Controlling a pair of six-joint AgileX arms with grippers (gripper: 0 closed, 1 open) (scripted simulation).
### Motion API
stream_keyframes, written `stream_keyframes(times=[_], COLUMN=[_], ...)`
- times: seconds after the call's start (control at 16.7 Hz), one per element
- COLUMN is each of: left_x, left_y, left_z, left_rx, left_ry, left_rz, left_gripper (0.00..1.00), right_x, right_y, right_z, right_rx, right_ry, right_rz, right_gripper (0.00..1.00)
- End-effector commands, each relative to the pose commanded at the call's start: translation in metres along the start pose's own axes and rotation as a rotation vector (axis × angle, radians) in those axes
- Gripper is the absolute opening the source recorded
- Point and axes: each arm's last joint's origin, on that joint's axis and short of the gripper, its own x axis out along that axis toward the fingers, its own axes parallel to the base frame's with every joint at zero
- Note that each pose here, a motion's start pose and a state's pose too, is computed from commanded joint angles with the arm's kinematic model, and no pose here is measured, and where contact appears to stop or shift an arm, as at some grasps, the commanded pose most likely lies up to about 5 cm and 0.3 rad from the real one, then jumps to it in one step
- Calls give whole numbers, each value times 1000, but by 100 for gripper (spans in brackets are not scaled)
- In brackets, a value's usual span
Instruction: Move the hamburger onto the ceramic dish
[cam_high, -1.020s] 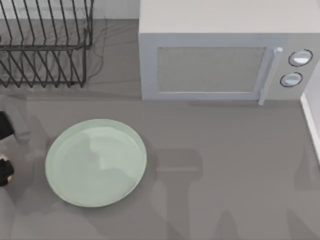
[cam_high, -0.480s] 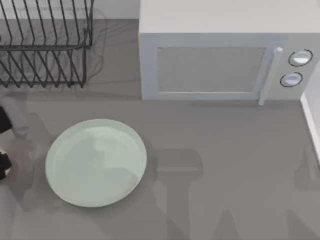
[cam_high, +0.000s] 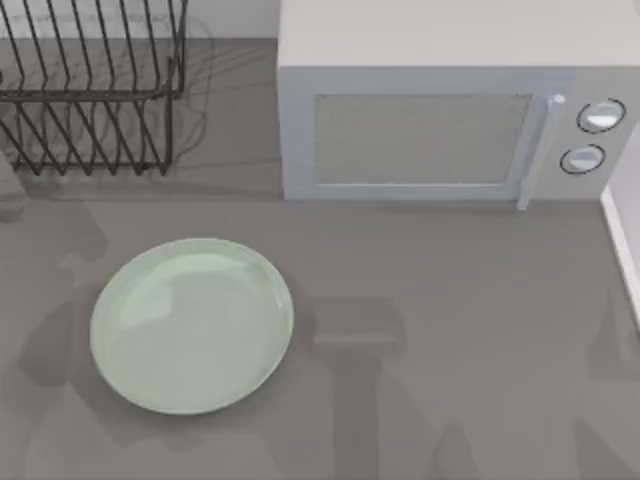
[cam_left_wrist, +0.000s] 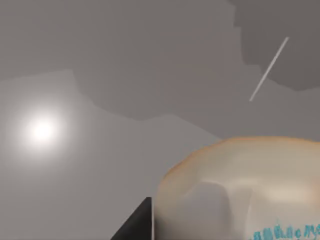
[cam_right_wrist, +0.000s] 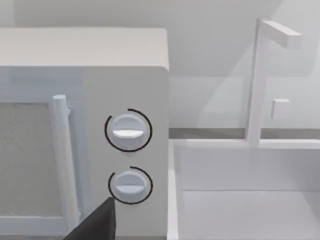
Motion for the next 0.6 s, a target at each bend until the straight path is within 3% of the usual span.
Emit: stream_keyframes(times=[0.36, 0.6], left_x=[-4, -6], left_y=[-1, -2], left_z=[-1, 14], left_rx=[0, 144], left_ry=[0, -4], left_rz=[0, 14], left_gripper=[0, 0], right_x=[0, 0], right_y=[0, 0], right_z=[0, 0], right_rx=[0, 0], right_ry=[0, 0], right_rz=[0, 0], right_gripper=[100, 100])
